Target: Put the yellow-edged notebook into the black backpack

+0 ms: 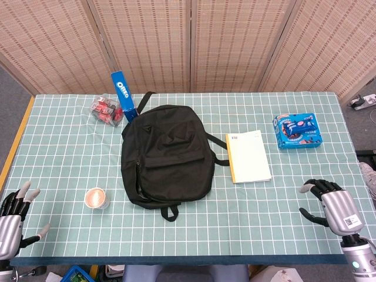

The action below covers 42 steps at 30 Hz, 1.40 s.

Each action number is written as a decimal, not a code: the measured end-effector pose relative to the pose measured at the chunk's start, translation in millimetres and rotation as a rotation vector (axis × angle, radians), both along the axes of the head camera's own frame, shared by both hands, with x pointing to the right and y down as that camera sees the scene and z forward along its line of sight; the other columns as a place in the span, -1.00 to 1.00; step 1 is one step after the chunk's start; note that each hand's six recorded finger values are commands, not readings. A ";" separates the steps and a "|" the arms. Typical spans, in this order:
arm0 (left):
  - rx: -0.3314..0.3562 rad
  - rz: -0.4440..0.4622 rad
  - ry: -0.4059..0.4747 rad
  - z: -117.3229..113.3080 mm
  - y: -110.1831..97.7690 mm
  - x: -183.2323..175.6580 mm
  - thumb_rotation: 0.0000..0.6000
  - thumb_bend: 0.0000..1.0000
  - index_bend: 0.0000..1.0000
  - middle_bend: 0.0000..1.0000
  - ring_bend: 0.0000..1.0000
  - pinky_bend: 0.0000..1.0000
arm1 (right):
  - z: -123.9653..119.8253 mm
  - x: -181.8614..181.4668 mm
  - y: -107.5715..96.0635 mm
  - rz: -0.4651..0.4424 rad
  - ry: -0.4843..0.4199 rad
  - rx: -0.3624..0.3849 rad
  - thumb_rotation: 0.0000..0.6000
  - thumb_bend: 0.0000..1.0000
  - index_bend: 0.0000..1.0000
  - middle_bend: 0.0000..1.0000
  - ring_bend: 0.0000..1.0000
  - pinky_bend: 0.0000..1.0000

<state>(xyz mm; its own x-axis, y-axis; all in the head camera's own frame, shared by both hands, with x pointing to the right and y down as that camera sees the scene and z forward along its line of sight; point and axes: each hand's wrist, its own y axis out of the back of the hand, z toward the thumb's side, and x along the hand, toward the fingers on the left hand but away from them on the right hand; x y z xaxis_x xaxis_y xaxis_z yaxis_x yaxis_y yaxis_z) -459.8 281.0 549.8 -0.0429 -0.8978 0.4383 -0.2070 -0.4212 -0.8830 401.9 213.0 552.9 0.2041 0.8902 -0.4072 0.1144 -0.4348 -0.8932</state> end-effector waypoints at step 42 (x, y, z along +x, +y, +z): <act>-0.034 -0.039 0.004 1.2 9.7 -8.9 1.00 -0.53 -0.68 -1.00 -0.97 -1.00 | 190.8 -93.8 -70.9 -0.195 0.121 -0.108 1.00 -0.84 -0.15 -0.33 -0.49 -0.26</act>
<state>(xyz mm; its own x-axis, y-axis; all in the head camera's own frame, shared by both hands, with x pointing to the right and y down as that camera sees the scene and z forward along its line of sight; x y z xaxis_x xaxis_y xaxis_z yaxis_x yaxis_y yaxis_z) -468.7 290.7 551.1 -0.0758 -0.8803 0.4684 -0.2269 -0.4422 -0.8678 308.2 142.1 743.7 0.3115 0.7889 -0.5297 -0.0860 -0.5317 -0.8426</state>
